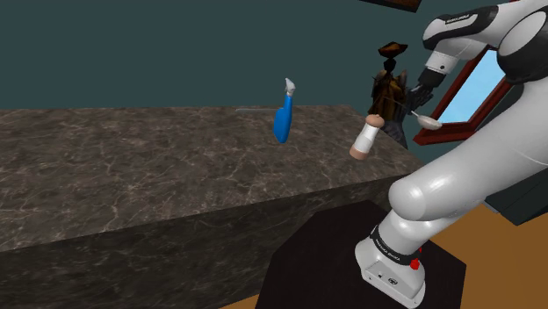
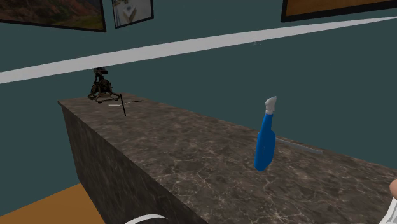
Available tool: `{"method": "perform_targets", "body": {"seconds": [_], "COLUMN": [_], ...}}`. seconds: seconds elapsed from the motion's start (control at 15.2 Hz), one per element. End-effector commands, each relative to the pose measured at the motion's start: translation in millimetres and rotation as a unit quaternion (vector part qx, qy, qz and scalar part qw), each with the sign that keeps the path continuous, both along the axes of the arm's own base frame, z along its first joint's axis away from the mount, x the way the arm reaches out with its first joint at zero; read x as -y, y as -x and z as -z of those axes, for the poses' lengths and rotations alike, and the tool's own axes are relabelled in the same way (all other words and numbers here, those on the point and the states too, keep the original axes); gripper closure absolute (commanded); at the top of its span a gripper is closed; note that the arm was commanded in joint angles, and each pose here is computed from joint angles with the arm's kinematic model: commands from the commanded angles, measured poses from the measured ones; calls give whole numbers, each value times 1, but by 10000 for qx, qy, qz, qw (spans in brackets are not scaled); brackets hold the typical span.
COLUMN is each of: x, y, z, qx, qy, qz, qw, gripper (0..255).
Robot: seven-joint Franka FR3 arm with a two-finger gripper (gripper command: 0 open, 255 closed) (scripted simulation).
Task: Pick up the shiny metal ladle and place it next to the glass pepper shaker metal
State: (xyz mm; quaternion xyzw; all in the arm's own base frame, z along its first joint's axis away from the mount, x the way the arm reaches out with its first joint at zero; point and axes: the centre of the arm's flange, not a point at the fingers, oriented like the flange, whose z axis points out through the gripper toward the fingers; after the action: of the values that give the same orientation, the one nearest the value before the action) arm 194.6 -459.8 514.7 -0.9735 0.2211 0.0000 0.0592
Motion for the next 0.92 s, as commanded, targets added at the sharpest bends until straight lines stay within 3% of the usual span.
{"method": "perform_targets", "body": {"seconds": [0.0, 0.86], "x": [0, 0], "y": [-1, -1], "z": [10, 79], "qx": [2, 2], "qy": [2, 2], "qz": [0, 0], "qw": [10000, 10000], "gripper": [255, 255]}}
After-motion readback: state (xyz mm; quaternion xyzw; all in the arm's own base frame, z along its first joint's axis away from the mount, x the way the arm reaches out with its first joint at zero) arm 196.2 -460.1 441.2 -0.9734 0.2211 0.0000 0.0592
